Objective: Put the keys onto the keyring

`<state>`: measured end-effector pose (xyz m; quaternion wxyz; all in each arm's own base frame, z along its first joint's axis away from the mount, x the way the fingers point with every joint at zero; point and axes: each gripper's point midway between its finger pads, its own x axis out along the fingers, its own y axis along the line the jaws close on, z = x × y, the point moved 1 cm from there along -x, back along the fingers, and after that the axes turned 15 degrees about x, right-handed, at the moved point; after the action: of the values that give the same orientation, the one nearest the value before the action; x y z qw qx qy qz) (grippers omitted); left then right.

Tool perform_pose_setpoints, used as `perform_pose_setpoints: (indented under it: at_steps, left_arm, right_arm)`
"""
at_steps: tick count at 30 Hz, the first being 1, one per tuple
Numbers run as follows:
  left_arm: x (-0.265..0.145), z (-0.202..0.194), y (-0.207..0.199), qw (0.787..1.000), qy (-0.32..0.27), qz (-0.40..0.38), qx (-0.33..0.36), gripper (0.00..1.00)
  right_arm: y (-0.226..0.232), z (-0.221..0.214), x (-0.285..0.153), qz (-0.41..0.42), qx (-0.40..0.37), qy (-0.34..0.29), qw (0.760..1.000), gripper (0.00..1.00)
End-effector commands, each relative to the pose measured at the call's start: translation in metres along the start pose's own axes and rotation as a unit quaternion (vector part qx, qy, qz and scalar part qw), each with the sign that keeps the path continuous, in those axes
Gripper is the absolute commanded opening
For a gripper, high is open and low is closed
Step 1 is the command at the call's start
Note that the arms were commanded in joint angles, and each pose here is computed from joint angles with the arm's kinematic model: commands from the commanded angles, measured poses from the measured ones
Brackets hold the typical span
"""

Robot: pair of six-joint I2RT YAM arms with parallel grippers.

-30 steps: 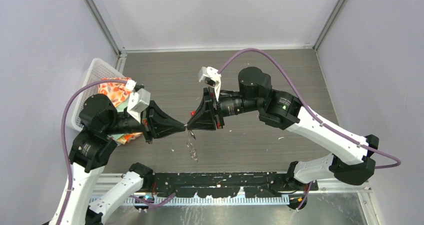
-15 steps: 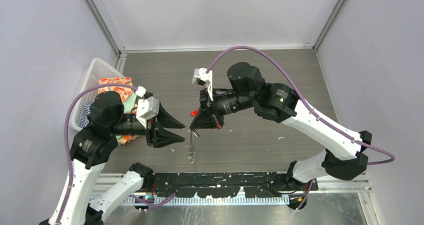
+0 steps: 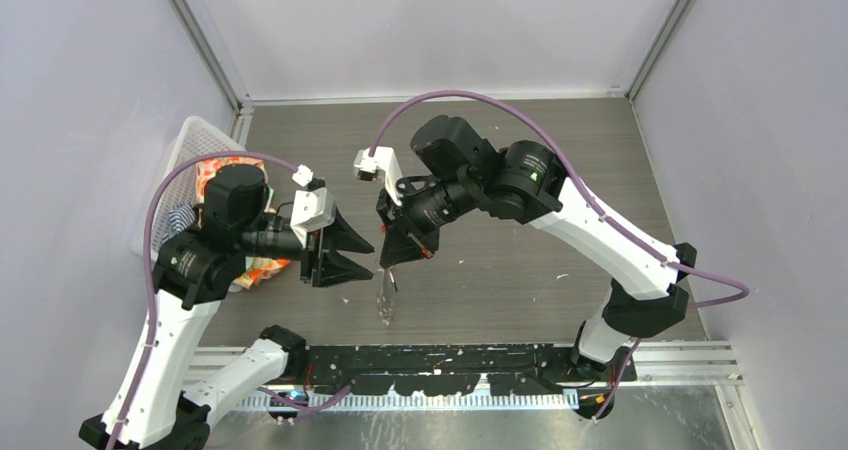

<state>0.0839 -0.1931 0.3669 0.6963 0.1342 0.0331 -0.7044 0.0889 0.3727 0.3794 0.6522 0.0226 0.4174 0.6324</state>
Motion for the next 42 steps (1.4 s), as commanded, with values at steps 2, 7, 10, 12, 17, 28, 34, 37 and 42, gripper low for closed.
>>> perform_pose_setpoints:
  at_steps: [2,7,10,12,17,28,34,37,42]
  left_arm:
    - [-0.002,0.004,0.001,0.999,-0.001,0.001,0.035,0.45]
    - [-0.001,0.005,0.003,0.999,-0.006,0.004,0.035,0.37]
    - [0.000,0.009,0.003,0.999,-0.014,0.002,0.034,0.32]
    - [0.000,0.010,0.002,0.999,-0.016,-0.002,0.028,0.28]
    - [0.000,0.005,-0.002,1.000,-0.011,-0.011,0.019,0.23]
    - [-0.002,0.007,-0.014,0.999,-0.015,-0.034,0.013,0.30]
    - [-0.006,0.005,-0.024,0.999,-0.013,-0.046,0.020,0.31]
    - [-0.007,0.004,-0.027,0.998,-0.011,-0.048,0.025,0.31]
    - [-0.007,0.004,-0.025,0.999,-0.008,-0.041,0.026,0.31]
  right_arm:
    - [0.014,0.003,-0.011,0.004,-0.022,0.002,1.000,0.01]
    - [0.018,0.005,-0.005,0.007,-0.028,0.005,1.000,0.01]
    - [0.019,0.005,0.001,0.005,-0.033,0.011,0.999,0.01]
    - [0.019,0.006,0.004,0.003,-0.034,0.010,0.999,0.01]
    - [0.018,0.010,0.009,-0.003,-0.035,0.007,0.999,0.01]
    - [0.015,0.012,0.018,-0.009,-0.029,0.007,1.000,0.01]
    - [0.015,0.015,0.013,-0.014,-0.035,-0.008,0.999,0.01]
    - [0.015,0.015,0.013,-0.015,-0.035,-0.008,0.999,0.01]
    - [0.017,0.014,0.010,-0.012,-0.034,-0.009,0.999,0.01]
